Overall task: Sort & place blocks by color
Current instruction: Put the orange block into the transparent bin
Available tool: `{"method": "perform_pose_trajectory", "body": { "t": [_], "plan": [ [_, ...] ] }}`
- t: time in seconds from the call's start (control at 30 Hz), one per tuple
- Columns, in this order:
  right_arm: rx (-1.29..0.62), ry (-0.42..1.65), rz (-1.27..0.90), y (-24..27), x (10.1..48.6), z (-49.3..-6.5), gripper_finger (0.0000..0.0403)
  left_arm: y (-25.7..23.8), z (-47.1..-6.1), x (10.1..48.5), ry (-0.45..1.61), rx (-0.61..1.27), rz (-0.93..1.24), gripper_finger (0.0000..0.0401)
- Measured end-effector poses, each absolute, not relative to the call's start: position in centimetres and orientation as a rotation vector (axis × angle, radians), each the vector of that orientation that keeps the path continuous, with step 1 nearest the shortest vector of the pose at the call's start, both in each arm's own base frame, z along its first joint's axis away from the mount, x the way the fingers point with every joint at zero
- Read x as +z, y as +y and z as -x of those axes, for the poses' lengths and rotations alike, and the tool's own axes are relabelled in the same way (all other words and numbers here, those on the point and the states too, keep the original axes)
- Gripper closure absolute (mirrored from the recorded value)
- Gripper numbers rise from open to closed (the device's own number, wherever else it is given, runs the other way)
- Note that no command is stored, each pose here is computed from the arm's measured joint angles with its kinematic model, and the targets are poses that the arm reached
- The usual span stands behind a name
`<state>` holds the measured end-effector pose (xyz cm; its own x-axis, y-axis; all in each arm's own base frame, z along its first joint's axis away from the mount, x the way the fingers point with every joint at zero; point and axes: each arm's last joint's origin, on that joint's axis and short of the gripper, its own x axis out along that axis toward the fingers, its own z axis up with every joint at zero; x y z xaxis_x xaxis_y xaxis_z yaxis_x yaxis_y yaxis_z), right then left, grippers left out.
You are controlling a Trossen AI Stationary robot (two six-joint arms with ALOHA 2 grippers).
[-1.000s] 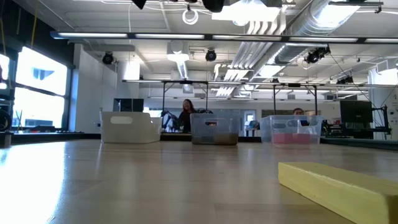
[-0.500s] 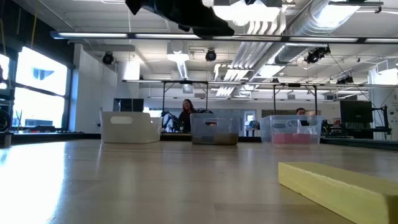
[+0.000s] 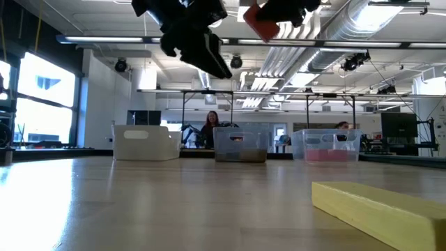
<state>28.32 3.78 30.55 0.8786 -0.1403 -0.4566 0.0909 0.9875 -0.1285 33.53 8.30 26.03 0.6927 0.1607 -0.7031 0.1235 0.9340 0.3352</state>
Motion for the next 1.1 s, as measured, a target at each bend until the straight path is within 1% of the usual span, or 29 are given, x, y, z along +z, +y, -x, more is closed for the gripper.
{"method": "perform_pose_trajectory", "body": {
  "t": [0.4, 0.63, 0.8, 0.97, 1.1],
  "plan": [
    [-0.47, 0.674, 0.011, -0.3, 28.8, -27.2, 0.0364, 9.0, -32.0, 25.1, 0.973, 0.009, -0.312, 0.0176],
    [-0.705, 0.748, -0.13, -3.9, 28.0, -25.9, 0.0364, 8.6, -31.0, 24.4, 1.082, -0.015, -0.201, 0.0176],
    [-0.846, 0.776, -0.22, -6.4, 27.6, -25.0, 0.0364, 8.3, -30.5, 23.6, 1.116, -0.061, -0.148, 0.0176],
    [-0.983, 0.808, -0.309, -8.6, 27.2, -23.7, 0.0364, 7.6, -29.2, 22.8, 1.138, -0.046, -0.106, 0.0176],
    [-1.075, 0.833, -0.369, -10.1, 27.0, -22.7, 0.0364, 6.8, -27.9, 23.1, 1.118, -0.026, -0.076, 0.0176]
  ]
}}
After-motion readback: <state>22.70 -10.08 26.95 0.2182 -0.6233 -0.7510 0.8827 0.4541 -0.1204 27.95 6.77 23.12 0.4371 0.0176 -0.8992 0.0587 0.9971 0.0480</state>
